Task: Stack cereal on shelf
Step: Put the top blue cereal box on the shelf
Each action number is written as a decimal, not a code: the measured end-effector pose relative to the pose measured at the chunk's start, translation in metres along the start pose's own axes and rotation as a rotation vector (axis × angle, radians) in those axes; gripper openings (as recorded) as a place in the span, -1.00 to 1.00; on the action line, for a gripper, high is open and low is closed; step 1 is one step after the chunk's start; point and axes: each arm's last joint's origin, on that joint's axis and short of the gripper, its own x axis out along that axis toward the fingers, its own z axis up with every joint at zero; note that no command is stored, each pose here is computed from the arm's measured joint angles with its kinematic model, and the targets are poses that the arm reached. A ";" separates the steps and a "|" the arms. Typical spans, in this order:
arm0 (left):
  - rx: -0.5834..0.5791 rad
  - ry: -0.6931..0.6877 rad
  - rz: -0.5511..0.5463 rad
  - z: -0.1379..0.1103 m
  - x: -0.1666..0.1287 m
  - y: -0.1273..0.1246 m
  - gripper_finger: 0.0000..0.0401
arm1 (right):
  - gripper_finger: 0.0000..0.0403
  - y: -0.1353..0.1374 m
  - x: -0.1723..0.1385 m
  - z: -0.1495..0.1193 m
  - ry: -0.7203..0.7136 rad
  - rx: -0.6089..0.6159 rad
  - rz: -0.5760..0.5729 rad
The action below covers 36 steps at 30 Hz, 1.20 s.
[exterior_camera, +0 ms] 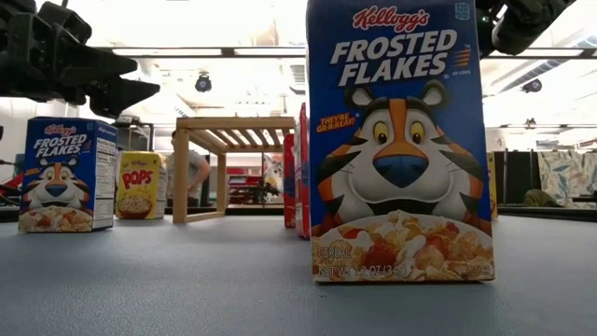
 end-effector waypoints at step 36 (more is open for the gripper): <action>0.000 0.000 0.000 0.000 0.000 0.000 0.79 | 0.41 0.007 0.001 -0.017 0.156 0.086 -0.048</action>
